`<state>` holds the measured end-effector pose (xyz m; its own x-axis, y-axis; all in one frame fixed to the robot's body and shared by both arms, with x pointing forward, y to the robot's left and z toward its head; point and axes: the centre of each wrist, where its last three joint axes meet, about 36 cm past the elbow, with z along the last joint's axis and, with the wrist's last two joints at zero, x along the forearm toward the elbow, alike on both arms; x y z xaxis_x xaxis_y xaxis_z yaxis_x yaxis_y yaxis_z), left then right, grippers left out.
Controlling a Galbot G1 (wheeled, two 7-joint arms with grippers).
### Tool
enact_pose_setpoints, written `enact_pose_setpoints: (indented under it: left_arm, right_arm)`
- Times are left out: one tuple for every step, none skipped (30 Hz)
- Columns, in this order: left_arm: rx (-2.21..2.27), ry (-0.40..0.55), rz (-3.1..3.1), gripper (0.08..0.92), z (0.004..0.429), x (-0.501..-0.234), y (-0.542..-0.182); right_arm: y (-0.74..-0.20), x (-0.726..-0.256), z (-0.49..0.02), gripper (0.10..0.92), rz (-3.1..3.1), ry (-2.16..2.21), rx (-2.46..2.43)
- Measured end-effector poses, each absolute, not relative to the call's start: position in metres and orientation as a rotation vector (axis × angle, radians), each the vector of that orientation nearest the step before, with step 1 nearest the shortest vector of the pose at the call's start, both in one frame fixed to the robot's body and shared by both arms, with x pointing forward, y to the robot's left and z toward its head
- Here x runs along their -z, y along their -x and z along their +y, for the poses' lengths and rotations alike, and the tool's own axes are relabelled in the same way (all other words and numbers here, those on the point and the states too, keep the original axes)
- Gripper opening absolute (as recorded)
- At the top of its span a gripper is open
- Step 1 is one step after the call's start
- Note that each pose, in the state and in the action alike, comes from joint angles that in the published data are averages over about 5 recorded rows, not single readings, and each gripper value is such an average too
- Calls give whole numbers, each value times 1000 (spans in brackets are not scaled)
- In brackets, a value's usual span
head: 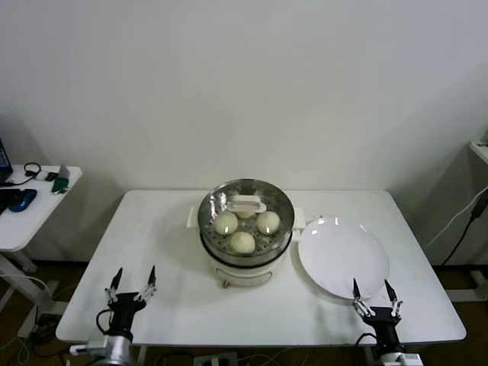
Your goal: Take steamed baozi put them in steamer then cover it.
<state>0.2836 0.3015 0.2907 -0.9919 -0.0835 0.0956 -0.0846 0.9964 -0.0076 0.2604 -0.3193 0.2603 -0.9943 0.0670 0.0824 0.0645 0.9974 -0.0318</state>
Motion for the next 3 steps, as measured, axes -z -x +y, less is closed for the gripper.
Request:
enact_pose_setpoints:
  left_arm:
    - [-18,-129,-3043,823,301,-291,-283]
    - [-19,-129,-3043,823,302,-291,-283]
    - [-19,-129,-3043,823,302,-291,-283]
  right_arm:
    - [-260,-260,-319,823,-3056,99,-44]
    - [-260,-260,-319,823,-3056,99,-44]
    - [-261,-260,-319,823,-3056,98,-43]
